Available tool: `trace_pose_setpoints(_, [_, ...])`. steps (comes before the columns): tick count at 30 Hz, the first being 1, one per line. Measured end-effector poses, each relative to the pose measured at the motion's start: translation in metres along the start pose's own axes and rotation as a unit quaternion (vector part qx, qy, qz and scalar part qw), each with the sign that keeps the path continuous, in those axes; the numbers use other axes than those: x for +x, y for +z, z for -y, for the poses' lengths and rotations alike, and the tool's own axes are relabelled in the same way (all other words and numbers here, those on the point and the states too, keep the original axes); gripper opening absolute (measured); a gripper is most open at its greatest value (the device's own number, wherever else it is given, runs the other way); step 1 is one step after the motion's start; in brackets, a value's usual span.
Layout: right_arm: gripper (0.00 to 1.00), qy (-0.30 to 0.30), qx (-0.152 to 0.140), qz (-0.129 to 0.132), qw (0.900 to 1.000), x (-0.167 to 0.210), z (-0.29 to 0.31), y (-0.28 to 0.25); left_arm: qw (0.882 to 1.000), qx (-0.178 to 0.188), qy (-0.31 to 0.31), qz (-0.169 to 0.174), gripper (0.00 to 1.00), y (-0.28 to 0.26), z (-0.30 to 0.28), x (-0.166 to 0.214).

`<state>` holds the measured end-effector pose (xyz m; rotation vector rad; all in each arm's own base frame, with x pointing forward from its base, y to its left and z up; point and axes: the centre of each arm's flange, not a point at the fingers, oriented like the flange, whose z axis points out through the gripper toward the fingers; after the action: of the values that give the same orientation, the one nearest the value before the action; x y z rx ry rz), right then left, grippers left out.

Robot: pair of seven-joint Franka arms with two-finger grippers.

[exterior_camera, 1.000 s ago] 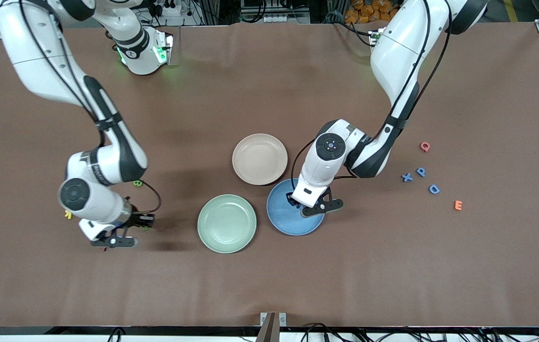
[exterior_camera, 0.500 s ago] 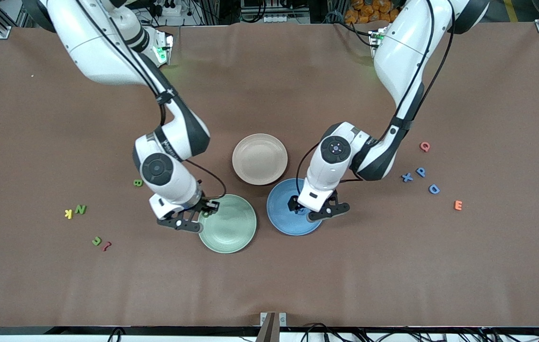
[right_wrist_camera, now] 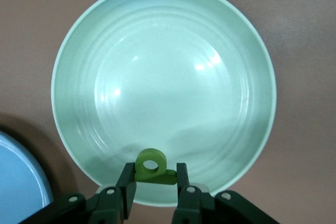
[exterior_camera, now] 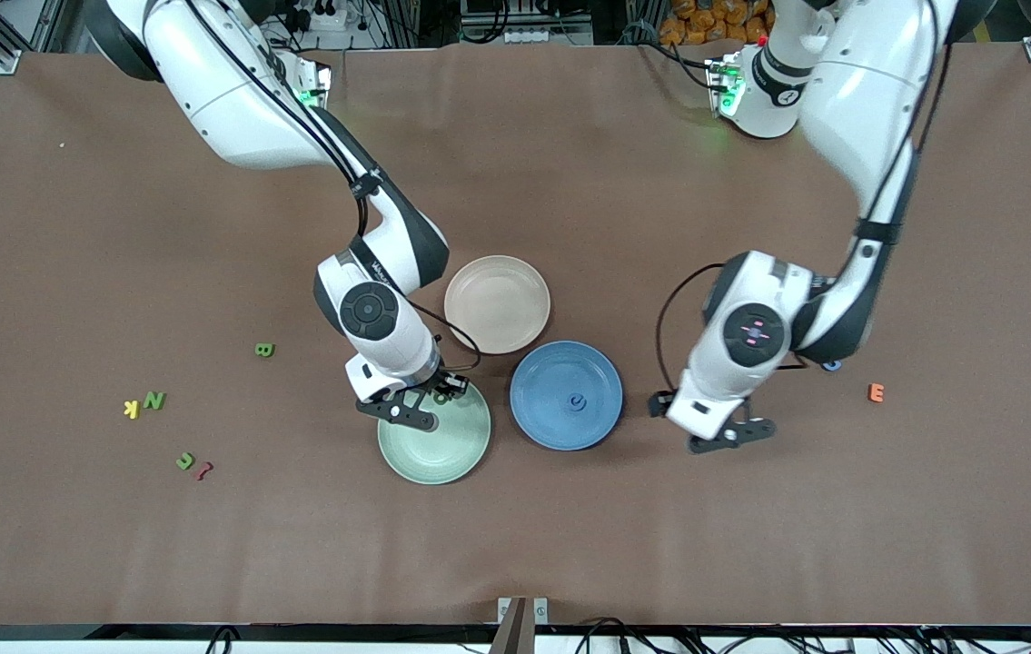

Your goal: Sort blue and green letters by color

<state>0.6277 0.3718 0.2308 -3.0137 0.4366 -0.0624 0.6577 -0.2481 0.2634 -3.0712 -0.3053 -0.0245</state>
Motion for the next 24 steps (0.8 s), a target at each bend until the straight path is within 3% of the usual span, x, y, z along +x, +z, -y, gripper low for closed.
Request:
trace_pose_setpoints(5, [0.48, 0.006, 0.002, -0.004, 1.000, 0.005, -0.001, -0.002, 0.999, 0.018, -0.014, 0.026, 1.00, 0.006, 0.050, 0.012])
trace_pose_setpoints(10, [0.72, 0.009, 0.007, -0.010, 1.000, 0.009, 0.002, -0.010, 0.998, 0.026, -0.039, 0.044, 1.00, 0.023, 0.095, 0.021])
trace_pose_setpoints(12, [0.86, 0.010, 0.008, -0.011, 1.000, 0.012, 0.002, -0.013, 0.998, 0.029, -0.036, 0.051, 1.00, 0.027, 0.111, 0.022])
trace_pose_setpoints(15, [0.98, 0.013, -0.002, -0.006, 1.000, 0.015, -0.002, -0.020, 0.997, 0.032, -0.021, 0.061, 1.00, 0.031, 0.136, 0.021])
trace_pose_setpoints(24, [1.00, -0.008, -0.061, 0.036, 0.997, 0.022, -0.028, -0.080, 0.997, 0.031, 0.016, 0.070, 1.00, 0.025, 0.177, 0.010])
